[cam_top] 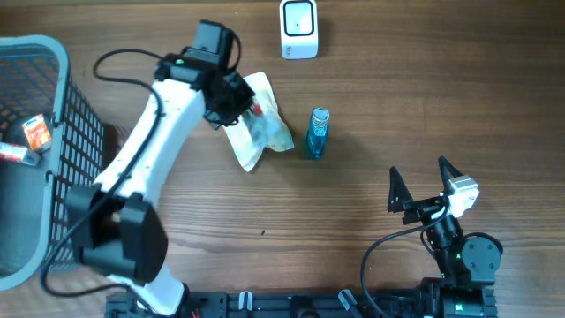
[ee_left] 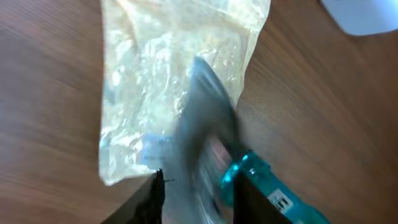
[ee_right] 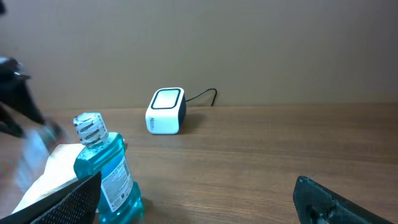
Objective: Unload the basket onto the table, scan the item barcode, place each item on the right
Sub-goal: 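Place the hex wrench package onto the clear bag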
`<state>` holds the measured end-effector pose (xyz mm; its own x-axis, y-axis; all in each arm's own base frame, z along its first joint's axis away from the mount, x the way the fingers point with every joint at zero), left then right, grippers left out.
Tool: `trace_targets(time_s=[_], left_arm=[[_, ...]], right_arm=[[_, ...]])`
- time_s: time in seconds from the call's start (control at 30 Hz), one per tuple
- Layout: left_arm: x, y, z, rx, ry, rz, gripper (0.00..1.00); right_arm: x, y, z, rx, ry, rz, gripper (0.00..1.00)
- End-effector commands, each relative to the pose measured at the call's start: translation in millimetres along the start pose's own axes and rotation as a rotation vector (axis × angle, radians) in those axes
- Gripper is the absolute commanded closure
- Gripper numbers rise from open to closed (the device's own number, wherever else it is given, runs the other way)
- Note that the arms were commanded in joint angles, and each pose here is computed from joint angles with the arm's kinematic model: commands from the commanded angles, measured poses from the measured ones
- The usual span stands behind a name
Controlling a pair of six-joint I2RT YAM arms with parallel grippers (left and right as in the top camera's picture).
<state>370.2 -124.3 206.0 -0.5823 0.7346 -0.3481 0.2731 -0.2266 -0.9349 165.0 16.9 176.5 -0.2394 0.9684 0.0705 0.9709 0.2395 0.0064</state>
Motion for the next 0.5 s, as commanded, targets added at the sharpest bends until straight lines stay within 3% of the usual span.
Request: trace_targets(time_s=[0.0,0.07,0.1,0.23,0.3,0.37,0.47], left_arm=[[-12,16,3,-0.018,0.045,0.01,0.44],[-20,13,2,-0.041,0.11,0.048,0.29],[-23,8,1,-0.054,0.158,0.064,0.27],[-40,-99,-21,-0.256,0.343,0.232,0.16],[-27,-162,-36,-0.426,0.301,0.27,0.16],[19,-237,-62,-0.665,0.182,0.203,0.13],[93,-303,-94,-0.877,0.0,0.082,0.05]], right_arm=[[0,0,-1,-0.005,-0.019,0.003,0.0],[0,0,-1,-0.006,-0.02,0.003,0.0],[0,0,-1,-0.006,-0.019,0.003,0.0],[0,0,-1,-0.006,-0.019,0.003,0.0],[0,0,-1,-0.006,-0.02,0.003,0.0],[0,0,-1,-0.006,-0.019,0.003,0.0],[0,0,-1,-0.006,-0.019,0.003,0.0]])
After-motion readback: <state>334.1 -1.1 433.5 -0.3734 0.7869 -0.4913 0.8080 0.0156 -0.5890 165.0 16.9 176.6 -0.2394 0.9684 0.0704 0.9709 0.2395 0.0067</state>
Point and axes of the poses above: each gripper's point midway between its finger pads, its own y axis out along the fingers, its own x axis along the line the jaws close on, z = x × y, the point moved 8 cm from there along -y, back along the fingers, and after that the axes turned 3 degrees about -y, right-handed, at the moved point
